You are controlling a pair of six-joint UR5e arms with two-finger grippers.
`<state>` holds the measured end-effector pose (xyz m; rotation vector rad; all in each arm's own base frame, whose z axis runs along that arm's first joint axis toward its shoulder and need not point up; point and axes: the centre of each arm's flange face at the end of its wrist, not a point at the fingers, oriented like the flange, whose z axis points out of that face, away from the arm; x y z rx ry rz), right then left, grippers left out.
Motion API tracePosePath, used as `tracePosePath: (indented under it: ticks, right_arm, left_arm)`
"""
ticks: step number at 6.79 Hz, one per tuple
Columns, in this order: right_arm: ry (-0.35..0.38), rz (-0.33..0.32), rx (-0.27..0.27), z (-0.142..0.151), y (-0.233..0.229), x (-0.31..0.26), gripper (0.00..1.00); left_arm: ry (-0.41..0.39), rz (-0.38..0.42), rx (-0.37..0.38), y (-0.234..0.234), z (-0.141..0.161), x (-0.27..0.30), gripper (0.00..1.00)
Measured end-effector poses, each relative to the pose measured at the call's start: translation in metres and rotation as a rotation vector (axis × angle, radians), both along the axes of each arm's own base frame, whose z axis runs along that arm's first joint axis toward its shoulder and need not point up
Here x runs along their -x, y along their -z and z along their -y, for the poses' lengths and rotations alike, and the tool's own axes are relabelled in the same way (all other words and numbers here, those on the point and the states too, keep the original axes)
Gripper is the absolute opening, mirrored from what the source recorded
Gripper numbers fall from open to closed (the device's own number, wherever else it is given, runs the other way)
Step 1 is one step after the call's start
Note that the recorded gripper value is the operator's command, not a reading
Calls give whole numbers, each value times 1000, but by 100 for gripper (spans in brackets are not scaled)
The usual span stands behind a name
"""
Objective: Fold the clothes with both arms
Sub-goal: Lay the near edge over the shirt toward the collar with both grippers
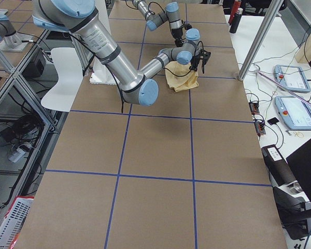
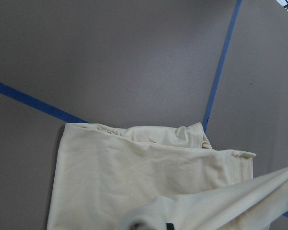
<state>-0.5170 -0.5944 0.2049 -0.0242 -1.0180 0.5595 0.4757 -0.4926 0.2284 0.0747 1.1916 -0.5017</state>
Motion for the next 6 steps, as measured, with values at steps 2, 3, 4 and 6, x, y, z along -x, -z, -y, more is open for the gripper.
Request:
tracePosePath:
  ticks: [2,3,4,6]
  right_arm:
    - [19,-11,9,-7,-6,15,0]
    - [24,-14,11,-9,-8,19,0]
    - [27,-9,6,-11,-9,21,98]
    - [22,10,-18,-11,-8,23,100]
  left_arm:
    - [-1,6,7,-4,2,-5,0]
    - [0,7,8,-5,3,-6,0]
    - [0,7,9,-6,4,-6,61]
    - [1,9,8,-6,4,-6,100]
